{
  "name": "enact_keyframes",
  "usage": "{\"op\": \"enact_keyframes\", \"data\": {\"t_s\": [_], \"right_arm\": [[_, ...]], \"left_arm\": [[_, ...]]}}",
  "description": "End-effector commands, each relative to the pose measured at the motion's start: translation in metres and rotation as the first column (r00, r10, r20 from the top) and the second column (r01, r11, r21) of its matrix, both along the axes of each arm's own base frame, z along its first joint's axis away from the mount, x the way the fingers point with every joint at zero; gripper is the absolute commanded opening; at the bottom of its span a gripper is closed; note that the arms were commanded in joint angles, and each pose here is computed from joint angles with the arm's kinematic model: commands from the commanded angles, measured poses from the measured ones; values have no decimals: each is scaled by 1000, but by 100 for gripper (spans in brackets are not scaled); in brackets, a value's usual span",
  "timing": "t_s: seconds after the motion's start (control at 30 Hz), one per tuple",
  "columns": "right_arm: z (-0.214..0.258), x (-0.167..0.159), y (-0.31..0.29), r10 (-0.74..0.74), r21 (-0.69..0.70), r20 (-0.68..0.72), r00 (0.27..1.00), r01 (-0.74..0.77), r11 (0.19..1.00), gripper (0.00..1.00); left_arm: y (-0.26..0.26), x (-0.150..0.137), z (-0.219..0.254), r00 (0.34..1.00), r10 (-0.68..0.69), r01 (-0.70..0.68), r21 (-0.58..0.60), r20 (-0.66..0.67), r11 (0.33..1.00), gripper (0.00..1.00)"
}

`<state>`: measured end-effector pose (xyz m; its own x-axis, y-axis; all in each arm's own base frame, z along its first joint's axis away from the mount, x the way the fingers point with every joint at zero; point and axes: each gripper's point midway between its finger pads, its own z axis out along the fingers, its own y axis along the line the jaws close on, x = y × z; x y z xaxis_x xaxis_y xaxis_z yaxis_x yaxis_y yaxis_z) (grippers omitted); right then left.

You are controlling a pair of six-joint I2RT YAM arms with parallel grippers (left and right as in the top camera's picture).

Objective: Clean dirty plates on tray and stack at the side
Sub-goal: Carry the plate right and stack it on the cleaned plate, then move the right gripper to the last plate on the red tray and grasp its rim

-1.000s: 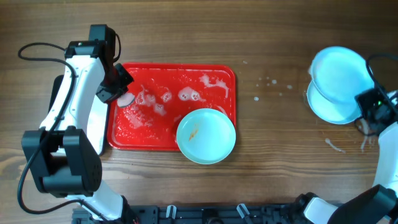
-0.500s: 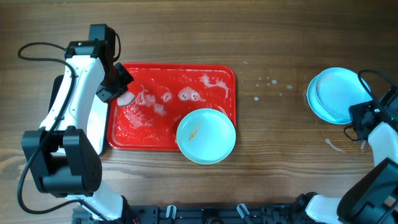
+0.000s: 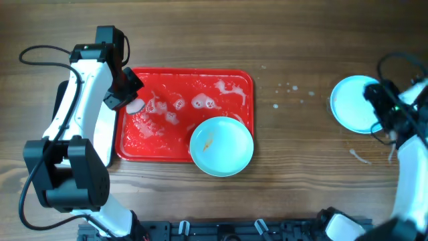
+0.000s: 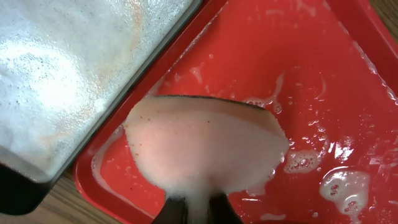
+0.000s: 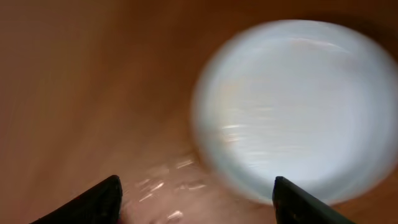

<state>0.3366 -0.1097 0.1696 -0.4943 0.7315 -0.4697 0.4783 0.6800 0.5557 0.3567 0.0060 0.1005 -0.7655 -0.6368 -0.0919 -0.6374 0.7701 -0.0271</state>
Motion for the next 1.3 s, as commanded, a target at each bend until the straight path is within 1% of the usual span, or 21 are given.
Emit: {"op": "enact_keyframes", "data": {"t_s": [0.0, 0.03, 0.07, 0.13, 0.17, 0.2, 0.23, 0.4, 0.47, 0.5, 0.53, 0.73, 0.87, 1.03, 1.13, 1.27], "right_arm": [[30, -4, 103, 345, -16, 64, 936, -345, 938, 64], [22, -11, 127, 394, -21, 12, 919, -394, 919, 57], [16, -15, 140, 408, -12, -25, 913, -408, 913, 55], [-5, -34, 178, 437, 34, -151, 887, -437, 899, 48], [-13, -43, 197, 466, 65, -194, 863, -463, 884, 48], [-24, -56, 224, 504, 121, -250, 827, -490, 863, 41], [-31, -64, 238, 525, 146, -282, 803, -505, 851, 36], [-75, -102, 279, 577, 211, -474, 665, -550, 808, 31], [-92, -114, 279, 526, 185, -562, 638, -523, 832, 28], [-100, -120, 277, 498, 165, -605, 622, -514, 842, 28], [-106, -126, 280, 501, 165, -629, 595, -527, 834, 28], [-123, -142, 291, 512, 166, -683, 521, -572, 804, 29], [-129, -142, 289, 485, 144, -702, 521, -563, 814, 29], [-141, -134, 294, 496, 139, -676, 545, -568, 812, 29], [-142, -131, 296, 502, 139, -666, 552, -570, 810, 25], [-142, -135, 294, 497, 138, -680, 540, -571, 809, 25]], "left_arm": [[1, 5, 8, 999, -12, 12, -2, 32, 1000, 4], [1, 5, 8, 999, -12, 12, -2, 32, 1000, 4], [1, 5, 8, 999, -12, 12, -2, 32, 1000, 4], [1, 5, 8, 999, -12, 12, -2, 32, 1000, 4], [1, 5, 8, 999, -12, 12, -2, 32, 1000, 4], [1, 5, 8, 999, -12, 12, -2, 33, 1000, 4], [1, 5, 9, 999, -12, 12, -2, 34, 1000, 4], [1, 6, 8, 999, -12, 12, -2, 35, 1000, 4], [1, 5, 8, 999, -12, 12, -2, 35, 1000, 4], [1, 5, 8, 999, -12, 12, -2, 34, 1000, 4], [1, 5, 8, 999, -12, 12, -2, 32, 1000, 4], [1, 5, 8, 999, -12, 12, -2, 32, 1000, 4], [1, 5, 8, 999, -12, 13, -2, 31, 1000, 4], [1, 5, 8, 999, -12, 12, -2, 32, 1000, 4], [1, 5, 8, 999, -12, 12, -2, 32, 1000, 4], [1, 5, 8, 999, -12, 12, -2, 32, 1000, 4]]}}
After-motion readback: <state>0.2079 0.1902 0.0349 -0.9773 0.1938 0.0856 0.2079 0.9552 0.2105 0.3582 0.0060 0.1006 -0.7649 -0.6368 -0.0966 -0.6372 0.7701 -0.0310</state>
